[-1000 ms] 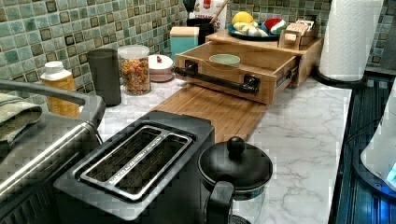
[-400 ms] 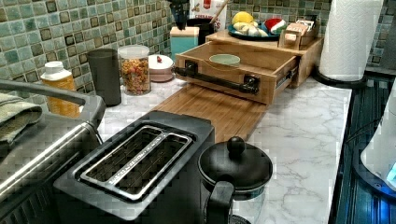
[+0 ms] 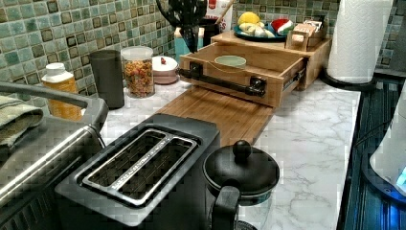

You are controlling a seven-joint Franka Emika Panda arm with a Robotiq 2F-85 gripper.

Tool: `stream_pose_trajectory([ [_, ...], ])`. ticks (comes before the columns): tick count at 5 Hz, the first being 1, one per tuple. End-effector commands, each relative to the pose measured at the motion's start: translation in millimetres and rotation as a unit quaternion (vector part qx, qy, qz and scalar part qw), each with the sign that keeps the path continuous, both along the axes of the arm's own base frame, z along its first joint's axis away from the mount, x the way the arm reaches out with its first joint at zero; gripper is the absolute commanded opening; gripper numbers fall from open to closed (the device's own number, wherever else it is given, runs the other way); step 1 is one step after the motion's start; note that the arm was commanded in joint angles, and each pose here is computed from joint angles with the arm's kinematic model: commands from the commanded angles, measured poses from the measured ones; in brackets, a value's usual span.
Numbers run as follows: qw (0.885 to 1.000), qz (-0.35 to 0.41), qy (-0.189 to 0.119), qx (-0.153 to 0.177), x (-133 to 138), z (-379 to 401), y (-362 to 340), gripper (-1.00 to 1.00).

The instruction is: Close the drawer.

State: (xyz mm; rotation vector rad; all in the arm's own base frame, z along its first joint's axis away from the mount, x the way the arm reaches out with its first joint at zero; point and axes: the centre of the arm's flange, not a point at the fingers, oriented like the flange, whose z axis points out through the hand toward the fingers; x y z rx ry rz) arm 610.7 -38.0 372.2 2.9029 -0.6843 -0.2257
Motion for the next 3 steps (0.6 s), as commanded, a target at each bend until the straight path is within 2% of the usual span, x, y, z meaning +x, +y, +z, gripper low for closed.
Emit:
stream_pose_trajectory([
  [1, 0.987, 0.137, -0.074, -0.049, 5.1, 4.7, 77.4, -1.0],
  [2, 0.983, 0.163, -0.063, -0.047, 4.0, -13.2, 78.0, -1.0],
  [3, 0.986, 0.155, -0.034, -0.044, 8.5, -36.7, 66.9, -1.0],
])
